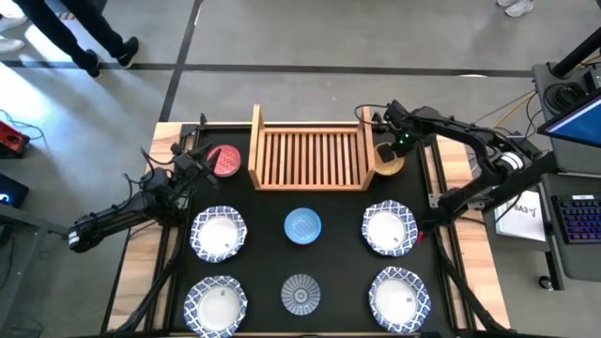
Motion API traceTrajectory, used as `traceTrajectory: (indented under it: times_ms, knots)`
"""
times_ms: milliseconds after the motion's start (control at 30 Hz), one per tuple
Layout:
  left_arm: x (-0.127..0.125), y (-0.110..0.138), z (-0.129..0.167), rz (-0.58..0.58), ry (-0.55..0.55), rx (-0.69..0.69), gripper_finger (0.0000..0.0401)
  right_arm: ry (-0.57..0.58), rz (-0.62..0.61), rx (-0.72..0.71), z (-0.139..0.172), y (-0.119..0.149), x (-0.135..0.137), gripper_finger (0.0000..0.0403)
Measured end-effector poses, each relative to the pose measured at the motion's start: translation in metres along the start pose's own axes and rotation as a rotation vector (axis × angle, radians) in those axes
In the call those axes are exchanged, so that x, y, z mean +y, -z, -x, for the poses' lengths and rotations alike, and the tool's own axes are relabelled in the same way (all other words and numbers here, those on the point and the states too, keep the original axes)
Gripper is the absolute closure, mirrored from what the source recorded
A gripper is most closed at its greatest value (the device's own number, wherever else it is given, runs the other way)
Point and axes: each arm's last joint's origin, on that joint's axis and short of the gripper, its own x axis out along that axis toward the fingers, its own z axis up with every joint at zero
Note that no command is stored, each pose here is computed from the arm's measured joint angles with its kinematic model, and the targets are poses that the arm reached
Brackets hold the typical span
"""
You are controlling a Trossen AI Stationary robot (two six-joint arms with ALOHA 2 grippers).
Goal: Place and stack bowls onto a shelf
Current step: Put the yellow patterned bowl on the shelf
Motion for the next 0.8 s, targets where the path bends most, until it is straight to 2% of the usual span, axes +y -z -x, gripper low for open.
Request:
traceTrajectory:
  times_ms: [500,800]
  knots:
    - [0.000,0.000,0.000,0.000,0.000,0.000,0.0267,-0.029,-0.052,-0.193,0.043,0.003,-0.005,0.0390]
    - [0.000,0.000,0.000,0.000,0.000,0.000,0.0267,0.000,-0.089,-0.337,0.052,-0.004,-0.006,0.0390]
